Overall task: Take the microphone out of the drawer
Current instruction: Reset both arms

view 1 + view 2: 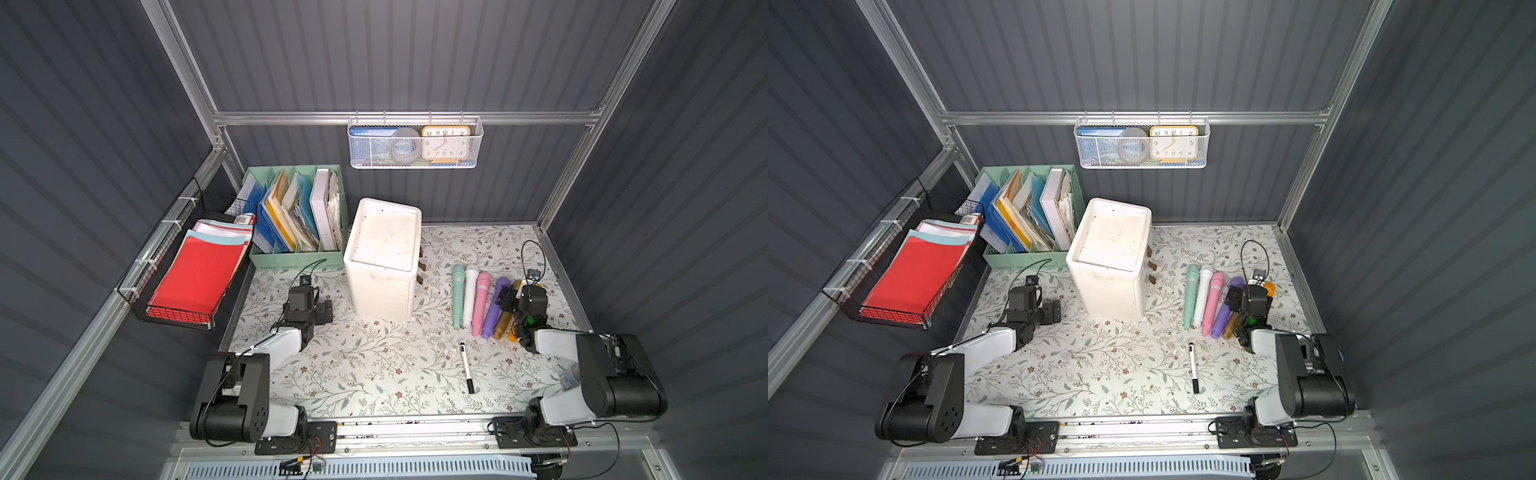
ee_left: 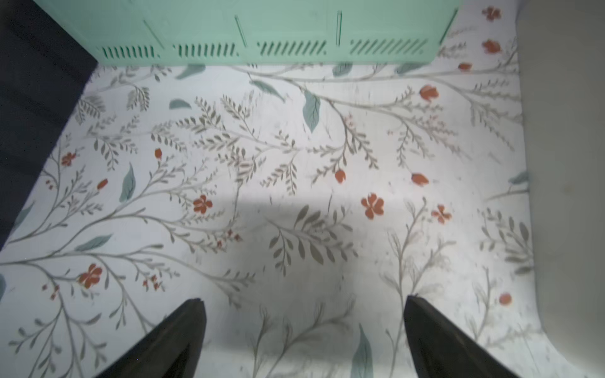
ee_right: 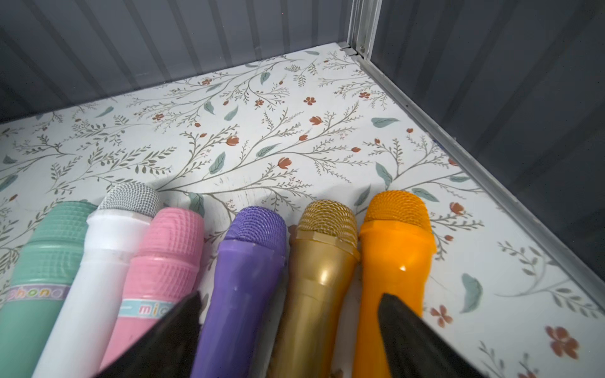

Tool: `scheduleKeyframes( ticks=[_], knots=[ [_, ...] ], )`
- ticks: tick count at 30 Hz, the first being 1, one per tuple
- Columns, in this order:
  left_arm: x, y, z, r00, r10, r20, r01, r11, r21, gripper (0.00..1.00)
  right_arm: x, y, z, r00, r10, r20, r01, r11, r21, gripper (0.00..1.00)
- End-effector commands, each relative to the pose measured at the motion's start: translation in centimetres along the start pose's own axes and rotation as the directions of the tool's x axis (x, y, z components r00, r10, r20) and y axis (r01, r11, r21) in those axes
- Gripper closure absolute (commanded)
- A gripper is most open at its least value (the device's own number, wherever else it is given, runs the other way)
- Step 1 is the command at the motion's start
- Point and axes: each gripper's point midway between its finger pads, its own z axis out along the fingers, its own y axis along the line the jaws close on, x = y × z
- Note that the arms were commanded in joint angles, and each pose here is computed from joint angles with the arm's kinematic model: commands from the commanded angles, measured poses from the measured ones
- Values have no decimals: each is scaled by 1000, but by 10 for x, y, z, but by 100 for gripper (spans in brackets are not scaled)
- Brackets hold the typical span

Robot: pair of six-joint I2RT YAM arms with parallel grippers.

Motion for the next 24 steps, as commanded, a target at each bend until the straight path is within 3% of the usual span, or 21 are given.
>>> scheduleKeyframes(
  ticks=[1, 4, 7, 10, 11, 13, 14, 24],
  knots=[
    [-39, 5, 2, 975, -41, 218, 42, 999, 0, 1, -21, 8, -2, 992, 0, 128, 1, 1000, -15, 1],
    [-46, 6, 9, 965, -35, 260, 37, 999, -4, 1, -17, 5, -3, 998, 2, 59, -2, 1000, 2, 1],
    [-37, 9, 8, 961, -68, 269, 67, 998, 13, 1, -20, 6, -2, 996, -1, 95, 1, 1000, -2, 1],
    [-40, 5, -4, 917, -62, 394, 39, 997, 65, 0, -17, 5, -4, 998, 0, 61, 0, 1000, 0, 1],
    [-33, 2, 4, 947, -68, 315, 44, 996, 81, 1, -18, 5, -4, 998, 1, 68, -1, 1000, 0, 1],
    [-36, 6, 2, 933, -95, 347, 63, 993, 101, 1, -19, 5, -3, 997, 0, 81, 0, 1000, -1, 1],
    [-31, 7, 4, 946, -96, 311, 69, 993, 96, 1, -19, 5, -3, 997, 1, 76, -1, 1000, -1, 1],
    [-33, 12, 4, 941, -99, 325, 79, 994, 74, 1, -18, 6, -3, 998, -1, 67, 1, 1000, -1, 1]
  ],
)
